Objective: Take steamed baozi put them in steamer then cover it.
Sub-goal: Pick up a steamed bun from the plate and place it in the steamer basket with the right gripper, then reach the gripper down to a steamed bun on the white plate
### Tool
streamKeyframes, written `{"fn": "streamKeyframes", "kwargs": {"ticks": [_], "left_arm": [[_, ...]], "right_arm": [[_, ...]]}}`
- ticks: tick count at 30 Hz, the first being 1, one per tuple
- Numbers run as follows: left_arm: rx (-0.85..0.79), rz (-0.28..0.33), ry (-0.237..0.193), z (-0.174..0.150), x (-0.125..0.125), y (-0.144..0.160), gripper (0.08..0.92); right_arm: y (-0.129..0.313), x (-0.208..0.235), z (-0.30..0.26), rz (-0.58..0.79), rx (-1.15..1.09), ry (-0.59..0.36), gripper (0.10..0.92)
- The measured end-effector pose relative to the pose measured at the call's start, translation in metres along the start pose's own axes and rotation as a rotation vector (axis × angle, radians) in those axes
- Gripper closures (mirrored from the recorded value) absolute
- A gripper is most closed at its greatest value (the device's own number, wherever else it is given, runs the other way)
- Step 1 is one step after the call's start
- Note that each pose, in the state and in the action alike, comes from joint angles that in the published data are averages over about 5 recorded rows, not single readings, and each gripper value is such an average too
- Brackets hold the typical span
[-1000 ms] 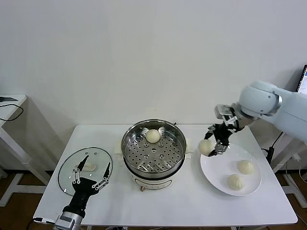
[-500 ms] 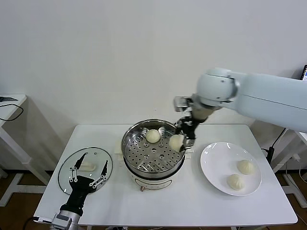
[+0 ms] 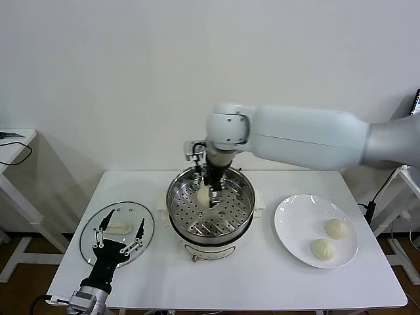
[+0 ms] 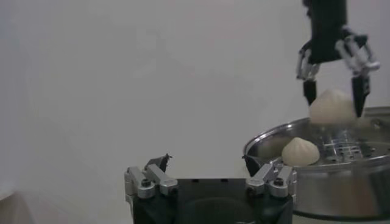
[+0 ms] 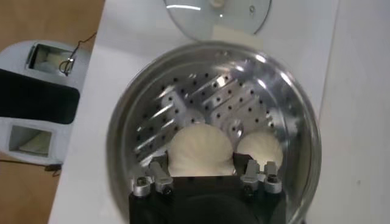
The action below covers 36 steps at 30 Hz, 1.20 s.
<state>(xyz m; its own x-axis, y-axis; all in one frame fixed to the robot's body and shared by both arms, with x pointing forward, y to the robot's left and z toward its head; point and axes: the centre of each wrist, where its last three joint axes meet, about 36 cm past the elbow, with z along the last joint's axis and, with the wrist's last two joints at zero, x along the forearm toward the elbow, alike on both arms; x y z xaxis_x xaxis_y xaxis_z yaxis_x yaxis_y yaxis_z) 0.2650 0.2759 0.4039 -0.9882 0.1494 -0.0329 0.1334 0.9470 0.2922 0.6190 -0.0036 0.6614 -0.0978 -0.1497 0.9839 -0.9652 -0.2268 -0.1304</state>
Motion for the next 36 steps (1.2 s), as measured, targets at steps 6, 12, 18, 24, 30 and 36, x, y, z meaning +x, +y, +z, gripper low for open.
{"fn": "streamKeyframes", "kwargs": {"ticks": [6, 12, 18, 24, 30, 36], "left_arm": [[-0.001, -0.003, 0.002, 0.001, 0.000, 0.001, 0.177], [-0.001, -0.002, 0.004, 0.002, -0.001, 0.001, 0.177], [0.000, 0.000, 0.007, 0.003, 0.000, 0.000, 0.177], [0.001, 0.001, 0.010, 0.003, 0.002, 0.000, 0.177], [0.002, 0.007, 0.006, 0.001, 0.002, -0.003, 0.177], [0.000, 0.015, 0.007, 0.001, 0.002, -0.006, 0.177]], "right_arm": [[-0.013, -0.029, -0.025, -0.002, 0.006, 0.007, 0.327], [-0.019, -0.051, -0.041, -0.006, 0.007, 0.013, 0.317], [-0.023, -0.060, -0.047, -0.006, 0.007, 0.013, 0.215], [-0.025, -0.052, -0.039, -0.002, -0.006, 0.003, 0.200], [-0.023, -0.018, 0.000, 0.000, -0.027, -0.011, 0.200], [-0.008, 0.031, 0.075, 0.008, -0.052, -0.006, 0.200]]}}
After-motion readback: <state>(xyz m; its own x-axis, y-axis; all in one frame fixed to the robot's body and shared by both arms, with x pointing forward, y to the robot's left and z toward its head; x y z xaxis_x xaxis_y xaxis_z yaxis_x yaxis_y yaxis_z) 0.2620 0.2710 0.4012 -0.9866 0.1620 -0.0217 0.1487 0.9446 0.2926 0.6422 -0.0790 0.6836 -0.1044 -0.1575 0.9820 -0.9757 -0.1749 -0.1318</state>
